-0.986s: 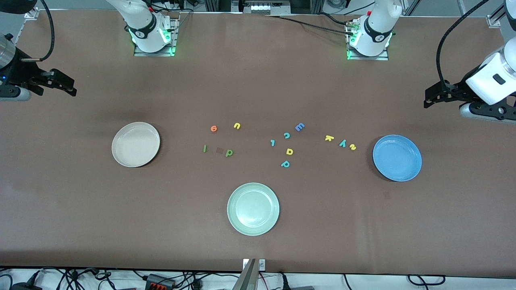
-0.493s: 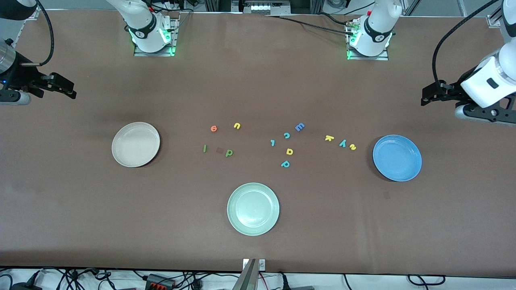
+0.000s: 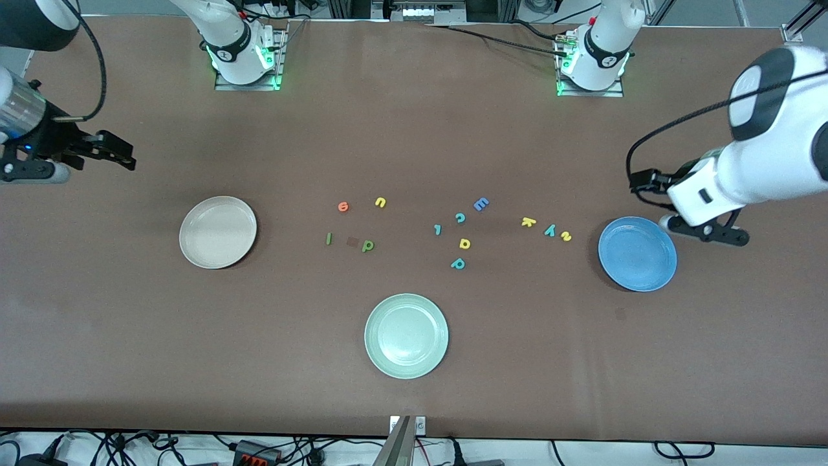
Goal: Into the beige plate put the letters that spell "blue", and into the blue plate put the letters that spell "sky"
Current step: 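Reach the right gripper to the orange e while the left gripper reaches the yellow s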
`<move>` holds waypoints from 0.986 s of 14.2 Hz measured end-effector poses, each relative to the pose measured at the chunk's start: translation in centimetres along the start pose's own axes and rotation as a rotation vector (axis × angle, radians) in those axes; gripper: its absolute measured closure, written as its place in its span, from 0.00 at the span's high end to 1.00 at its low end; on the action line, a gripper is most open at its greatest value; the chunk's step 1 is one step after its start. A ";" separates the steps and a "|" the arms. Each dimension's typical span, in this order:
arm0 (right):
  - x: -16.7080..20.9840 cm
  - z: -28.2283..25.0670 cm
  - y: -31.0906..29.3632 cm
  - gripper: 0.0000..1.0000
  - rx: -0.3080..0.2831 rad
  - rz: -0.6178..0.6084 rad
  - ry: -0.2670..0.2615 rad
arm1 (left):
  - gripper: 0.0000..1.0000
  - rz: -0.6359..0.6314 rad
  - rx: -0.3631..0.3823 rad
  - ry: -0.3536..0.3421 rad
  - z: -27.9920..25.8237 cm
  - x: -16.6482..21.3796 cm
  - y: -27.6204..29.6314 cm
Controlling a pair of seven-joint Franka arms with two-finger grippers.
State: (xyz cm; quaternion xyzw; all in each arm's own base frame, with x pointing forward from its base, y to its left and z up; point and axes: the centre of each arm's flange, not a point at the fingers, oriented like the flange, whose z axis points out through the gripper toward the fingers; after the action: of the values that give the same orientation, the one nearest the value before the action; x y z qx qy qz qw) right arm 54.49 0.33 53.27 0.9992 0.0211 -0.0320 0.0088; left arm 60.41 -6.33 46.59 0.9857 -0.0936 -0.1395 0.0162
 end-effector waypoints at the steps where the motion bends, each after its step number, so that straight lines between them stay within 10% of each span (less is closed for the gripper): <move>1: 0.5 1.0 -1.6 1.00 -0.002 -0.029 -0.018 | 1.00 -0.001 -0.001 0.001 1.2 1.0 -0.1; 9: 5.0 15.5 -15.0 1.00 0.017 -0.189 -0.157 | 0.96 -0.116 -0.028 -0.025 12.9 8.3 0.2; 14: 3.7 21.1 -24.4 1.00 -0.012 -0.251 -0.152 | 0.81 -0.254 -0.074 -0.042 20.9 10.4 -0.3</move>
State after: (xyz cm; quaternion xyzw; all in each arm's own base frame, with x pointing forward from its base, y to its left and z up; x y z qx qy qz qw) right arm 55.81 24.49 31.58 0.9834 0.1453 -0.1082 0.0125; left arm 64.50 -8.12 23.71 0.9852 0.0367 -0.1644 0.0329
